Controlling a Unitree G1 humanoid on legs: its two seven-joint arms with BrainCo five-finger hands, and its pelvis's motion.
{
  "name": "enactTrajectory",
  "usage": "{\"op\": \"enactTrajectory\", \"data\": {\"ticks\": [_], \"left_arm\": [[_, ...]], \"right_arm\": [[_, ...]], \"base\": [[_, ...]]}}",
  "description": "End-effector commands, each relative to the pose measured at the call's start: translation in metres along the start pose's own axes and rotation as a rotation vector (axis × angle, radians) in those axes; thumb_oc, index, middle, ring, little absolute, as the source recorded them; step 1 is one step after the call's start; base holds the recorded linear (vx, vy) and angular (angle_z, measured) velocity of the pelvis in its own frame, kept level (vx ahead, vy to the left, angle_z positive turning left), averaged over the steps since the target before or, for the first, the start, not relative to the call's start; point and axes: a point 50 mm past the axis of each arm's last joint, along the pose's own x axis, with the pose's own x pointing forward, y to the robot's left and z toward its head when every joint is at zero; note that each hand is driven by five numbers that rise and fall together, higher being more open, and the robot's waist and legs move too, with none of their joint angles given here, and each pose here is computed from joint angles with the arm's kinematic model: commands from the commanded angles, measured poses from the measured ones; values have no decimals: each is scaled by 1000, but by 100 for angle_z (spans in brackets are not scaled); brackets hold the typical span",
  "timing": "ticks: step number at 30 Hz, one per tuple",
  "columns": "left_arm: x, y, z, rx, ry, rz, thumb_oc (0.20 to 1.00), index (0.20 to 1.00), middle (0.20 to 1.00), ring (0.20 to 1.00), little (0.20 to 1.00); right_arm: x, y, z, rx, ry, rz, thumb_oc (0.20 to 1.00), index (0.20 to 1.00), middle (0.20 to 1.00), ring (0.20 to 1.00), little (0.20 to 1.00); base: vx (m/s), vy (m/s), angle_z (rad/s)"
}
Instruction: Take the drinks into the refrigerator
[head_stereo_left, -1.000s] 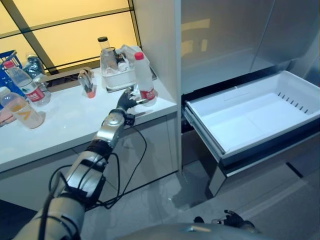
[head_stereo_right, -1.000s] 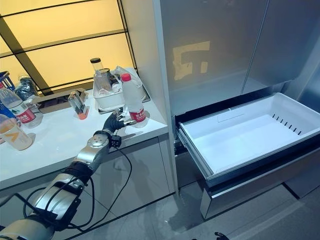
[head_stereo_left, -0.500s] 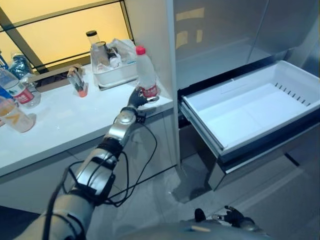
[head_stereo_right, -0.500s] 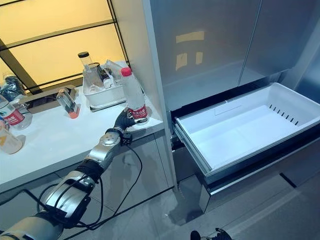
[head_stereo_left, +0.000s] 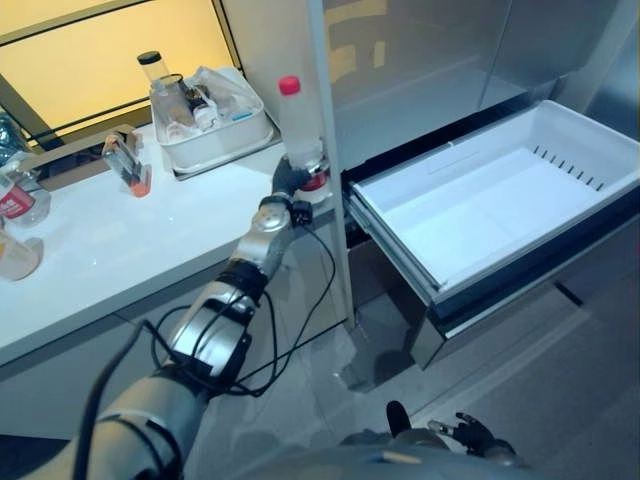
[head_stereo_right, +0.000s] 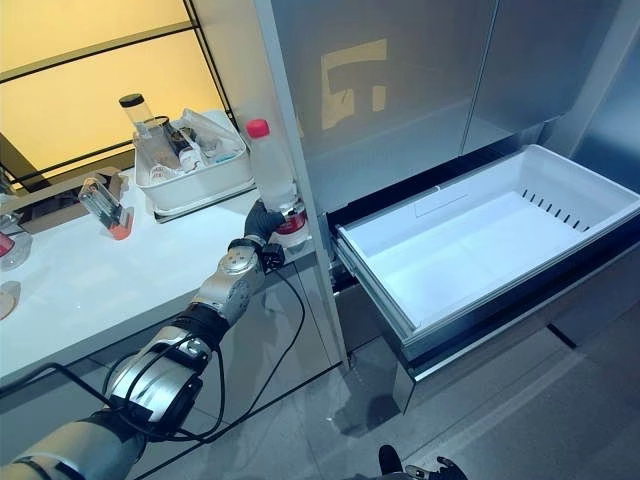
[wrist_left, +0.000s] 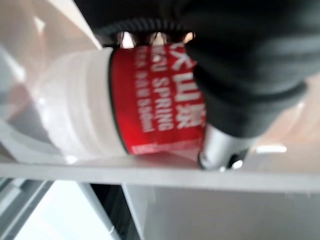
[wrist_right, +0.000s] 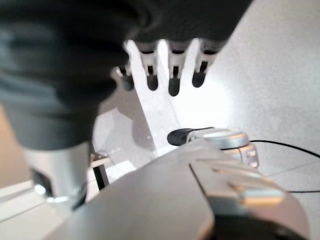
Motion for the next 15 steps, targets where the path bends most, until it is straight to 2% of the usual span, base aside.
{"op": "enactTrajectory", "data": {"ticks": [1,6,10,12,14,15], "left_arm": [[9,-55,43,-43,-149,-176,200,200,200,200,200],[0,-67,36,-53,-161,-226,200,200,200,200,200],[-8,-61,30,-40,-185,-239,200,200,200,200,200],[-15,-50,24,-36,-203,-231,200,200,200,200,200],[-27,-33,17,-31,-228,-229,200,200,200,200,200],[-27,-33,17,-31,-225,-229,200,200,200,200,200]], "right_arm": [[0,-6,-4,-8,16,-27,1000,1000,1000,1000,1000],[-1,-5,-8,2,23,-31,1000,1000,1000,1000,1000],[-1,-4,-5,53,9,-42,1000,1000,1000,1000,1000],[0,-6,1,148,-20,-66,1000,1000,1000,1000,1000],[0,-15,10,376,-77,-127,1000,1000,1000,1000,1000],[0,-15,9,376,-75,-126,1000,1000,1000,1000,1000]], "base": [[0,0,0],[0,0,0],[0,0,0],[0,0,0],[0,0,0],[-25,6,-5]]}}
